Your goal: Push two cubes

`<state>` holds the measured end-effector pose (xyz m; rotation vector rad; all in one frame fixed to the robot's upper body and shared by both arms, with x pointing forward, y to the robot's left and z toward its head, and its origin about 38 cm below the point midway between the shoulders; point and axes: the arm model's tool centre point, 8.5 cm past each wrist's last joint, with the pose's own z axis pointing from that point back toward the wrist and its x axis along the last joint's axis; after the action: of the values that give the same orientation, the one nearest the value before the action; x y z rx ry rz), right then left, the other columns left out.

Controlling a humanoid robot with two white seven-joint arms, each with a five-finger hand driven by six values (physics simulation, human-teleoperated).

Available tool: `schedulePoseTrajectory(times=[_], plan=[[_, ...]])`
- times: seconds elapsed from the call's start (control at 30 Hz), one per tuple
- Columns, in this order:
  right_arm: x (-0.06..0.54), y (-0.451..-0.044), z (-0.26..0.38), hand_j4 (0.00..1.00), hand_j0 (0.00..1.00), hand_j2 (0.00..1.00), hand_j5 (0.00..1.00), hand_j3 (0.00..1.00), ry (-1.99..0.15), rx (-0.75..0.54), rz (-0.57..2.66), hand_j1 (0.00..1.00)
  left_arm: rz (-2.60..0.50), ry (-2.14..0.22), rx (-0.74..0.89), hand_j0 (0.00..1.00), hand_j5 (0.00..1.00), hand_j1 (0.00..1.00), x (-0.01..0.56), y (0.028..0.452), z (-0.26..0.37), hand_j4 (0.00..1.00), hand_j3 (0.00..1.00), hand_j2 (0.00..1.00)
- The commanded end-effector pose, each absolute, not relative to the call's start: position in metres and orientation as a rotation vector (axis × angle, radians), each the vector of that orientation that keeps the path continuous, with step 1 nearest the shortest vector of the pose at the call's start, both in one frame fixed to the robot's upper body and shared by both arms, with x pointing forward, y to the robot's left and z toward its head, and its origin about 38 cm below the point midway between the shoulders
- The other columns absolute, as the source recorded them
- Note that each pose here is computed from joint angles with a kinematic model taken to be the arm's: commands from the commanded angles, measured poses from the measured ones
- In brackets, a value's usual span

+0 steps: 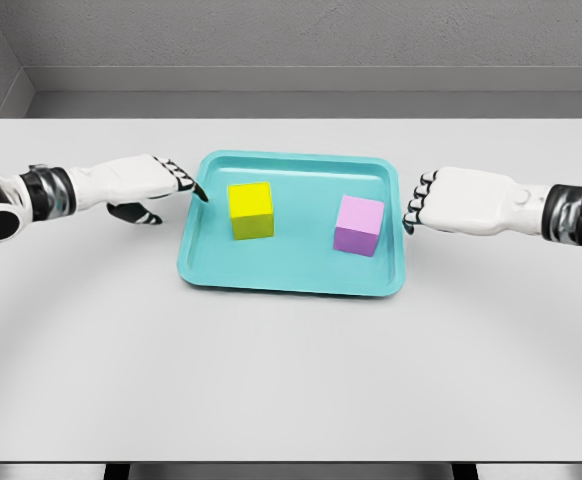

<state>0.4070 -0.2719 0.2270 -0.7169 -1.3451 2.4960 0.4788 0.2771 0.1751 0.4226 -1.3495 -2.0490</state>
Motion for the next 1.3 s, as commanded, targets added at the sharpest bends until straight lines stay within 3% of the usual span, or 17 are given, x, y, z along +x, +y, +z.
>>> schedulePoseTrajectory(times=[0.0, 0.07, 0.23, 1.27], plan=[[0.406, -0.271, 0.229, 0.54, 0.54, 0.54, 0.54, 0.54, -1.369, -0.718, 2.488, 0.54, -2.040, -1.341, 0.419, 0.76, 0.76, 0.76, 0.479, 0.279, 0.173, 0.76, 0.76, 0.76], [0.405, -0.272, 0.224, 0.54, 0.54, 0.54, 0.54, 0.54, -1.364, -0.705, 2.483, 0.54, -2.045, -1.341, 0.424, 0.71, 0.71, 0.71, 0.481, 0.278, 0.175, 0.71, 0.71, 0.71], [0.404, -0.257, 0.214, 0.54, 0.54, 0.54, 0.54, 0.54, -1.425, -0.672, 2.470, 0.54, -2.047, -1.347, 0.422, 0.71, 0.71, 0.71, 0.481, 0.276, 0.175, 0.71, 0.71, 0.71], [0.428, -0.251, 0.168, 0.53, 0.53, 0.53, 0.53, 0.53, -1.380, -0.580, 2.369, 0.53, -2.075, -1.368, 0.397, 0.71, 0.71, 0.71, 0.486, 0.253, 0.180, 0.71, 0.71, 0.71]])
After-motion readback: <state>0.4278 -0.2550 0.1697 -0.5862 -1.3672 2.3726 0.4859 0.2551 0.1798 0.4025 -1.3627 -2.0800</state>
